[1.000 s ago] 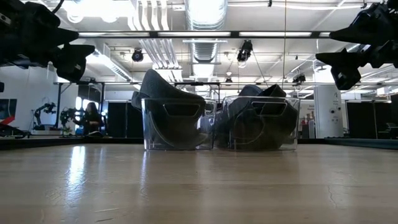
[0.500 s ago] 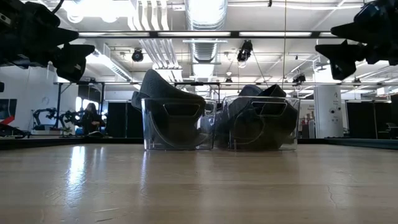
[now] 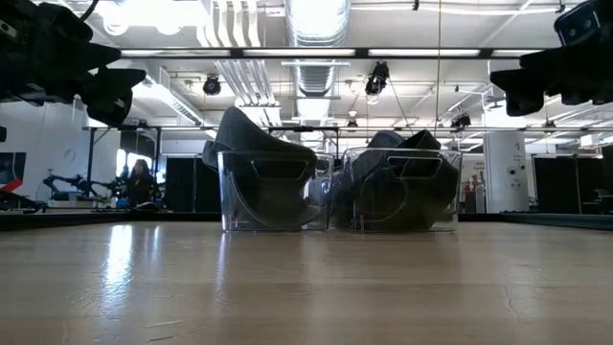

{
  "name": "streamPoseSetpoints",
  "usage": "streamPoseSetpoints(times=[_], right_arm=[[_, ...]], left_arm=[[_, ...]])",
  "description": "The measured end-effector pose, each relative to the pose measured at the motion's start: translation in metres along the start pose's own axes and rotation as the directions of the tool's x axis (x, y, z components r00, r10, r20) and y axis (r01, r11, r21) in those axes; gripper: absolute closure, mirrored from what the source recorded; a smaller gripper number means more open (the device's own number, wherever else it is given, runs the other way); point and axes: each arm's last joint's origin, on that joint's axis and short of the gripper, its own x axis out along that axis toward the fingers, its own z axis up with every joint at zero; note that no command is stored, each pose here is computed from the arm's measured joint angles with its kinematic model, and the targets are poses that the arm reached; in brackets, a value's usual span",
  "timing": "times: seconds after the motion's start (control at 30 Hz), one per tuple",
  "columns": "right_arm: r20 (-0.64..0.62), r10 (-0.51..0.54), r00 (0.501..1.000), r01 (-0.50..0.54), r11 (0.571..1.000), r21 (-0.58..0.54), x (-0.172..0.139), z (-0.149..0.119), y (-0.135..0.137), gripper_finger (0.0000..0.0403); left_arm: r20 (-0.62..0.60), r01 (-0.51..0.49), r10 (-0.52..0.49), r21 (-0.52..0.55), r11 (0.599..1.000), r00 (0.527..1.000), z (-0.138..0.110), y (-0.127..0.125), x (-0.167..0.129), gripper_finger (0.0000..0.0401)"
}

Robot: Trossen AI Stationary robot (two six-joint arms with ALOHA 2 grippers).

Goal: Pick & Place hat
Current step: Return to Home Position

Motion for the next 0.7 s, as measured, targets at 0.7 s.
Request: streamPoseSetpoints(times=[0.7], right_arm=[[-0.001,-0.004,1.000,0.004,1.000,0.007,0.0001,0.0000,-0.0001,0.0188]], left_arm=[[0.000,0.000,0.000,0.000,1.000,1.000,0.0000,0.0000,0.0000,0.0222]])
